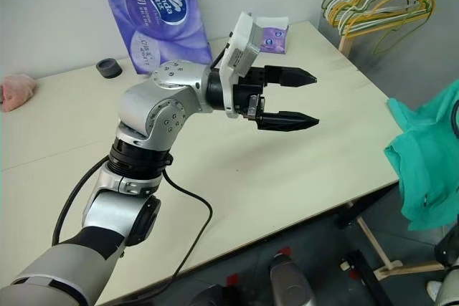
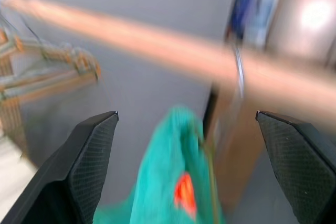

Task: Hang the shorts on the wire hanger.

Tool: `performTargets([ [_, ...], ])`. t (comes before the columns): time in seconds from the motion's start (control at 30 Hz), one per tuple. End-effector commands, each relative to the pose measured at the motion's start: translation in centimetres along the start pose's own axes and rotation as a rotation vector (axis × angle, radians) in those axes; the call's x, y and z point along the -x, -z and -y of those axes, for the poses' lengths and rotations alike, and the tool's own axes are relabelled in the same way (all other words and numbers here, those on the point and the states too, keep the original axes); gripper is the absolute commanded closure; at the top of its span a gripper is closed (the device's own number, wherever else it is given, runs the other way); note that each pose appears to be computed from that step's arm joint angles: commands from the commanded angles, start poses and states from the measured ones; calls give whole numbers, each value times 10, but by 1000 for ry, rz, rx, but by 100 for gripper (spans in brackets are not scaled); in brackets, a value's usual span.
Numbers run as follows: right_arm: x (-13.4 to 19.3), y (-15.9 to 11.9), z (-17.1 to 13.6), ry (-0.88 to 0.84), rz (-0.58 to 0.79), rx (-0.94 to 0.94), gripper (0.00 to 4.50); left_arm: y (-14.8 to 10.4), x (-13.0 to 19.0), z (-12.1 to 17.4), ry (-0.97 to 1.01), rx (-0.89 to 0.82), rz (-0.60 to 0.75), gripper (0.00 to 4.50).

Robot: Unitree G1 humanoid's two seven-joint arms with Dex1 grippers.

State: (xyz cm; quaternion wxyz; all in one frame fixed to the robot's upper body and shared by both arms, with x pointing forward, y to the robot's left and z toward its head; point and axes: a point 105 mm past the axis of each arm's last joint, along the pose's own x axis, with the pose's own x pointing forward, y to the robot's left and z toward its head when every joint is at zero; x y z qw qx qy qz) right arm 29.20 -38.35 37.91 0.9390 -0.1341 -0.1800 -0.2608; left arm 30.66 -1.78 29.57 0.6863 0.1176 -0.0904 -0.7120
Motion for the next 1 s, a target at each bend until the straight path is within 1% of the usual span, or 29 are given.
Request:
performTargets([
  [0.03, 15, -21, -46, -211, 170, 15, 2, 4, 13, -11, -113, -79, -34, 0],
  [0.07, 20, -13, -62, -282, 159, 6, 2, 8, 18, -17, -163, -86, -50, 0],
  [0.13, 35, 6, -97, -432, 132, -17, 2, 26, 34, -27, -281, -113, -110, 0],
  [0.2, 54, 23, -134, -569, 107, -82, 2, 45, 54, -39, -442, -63, -143, 0],
  [0.27, 75, 38, -169, -699, 92, -117, 2, 65, 80, -50, -645, -56, -183, 0],
  [0.33, 97, 60, -201, -828, 36, -156, 2, 86, 115, -57, -895, -68, -239, 0],
  [0.37, 112, 73, -216, -917, -29, -211, 2, 101, 135, -56, -1017, -52, -285, 0],
  [0.4, 128, 89, -233, -994, -65, -212, 2, 121, 163, -49, -1181, -26, -348, 0],
  [0.43, 141, 101, -245, -1052, -87, -208, 2, 137, 185, -39, -1299, -12, -404, 0],
  [0.47, 149, 109, -252, -1086, -94, -199, 2, 146, 198, -31, -1372, -4, -440, 0],
  [0.53, 158, 124, -268, -1102, -100, -193, 2, 166, 223, -6, -1517, 23, -487, 0],
  [0.6, 162, 132, -281, -1107, -111, -213, 2, 176, 237, 12, -1603, 63, -488, 0],
  [0.7, 158, 136, -292, -1111, -97, -225, 2, 184, 241, 20, -1648, 116, -482, 0],
  [0.8, 156, 136, -301, -1143, -73, -225, 2, 184, 243, 17, -1664, 132, -464, 0],
  [1.0, 153, 140, -309, -1190, -74, -242, 2, 183, 247, 10, -1662, 150, -427, 0],
])
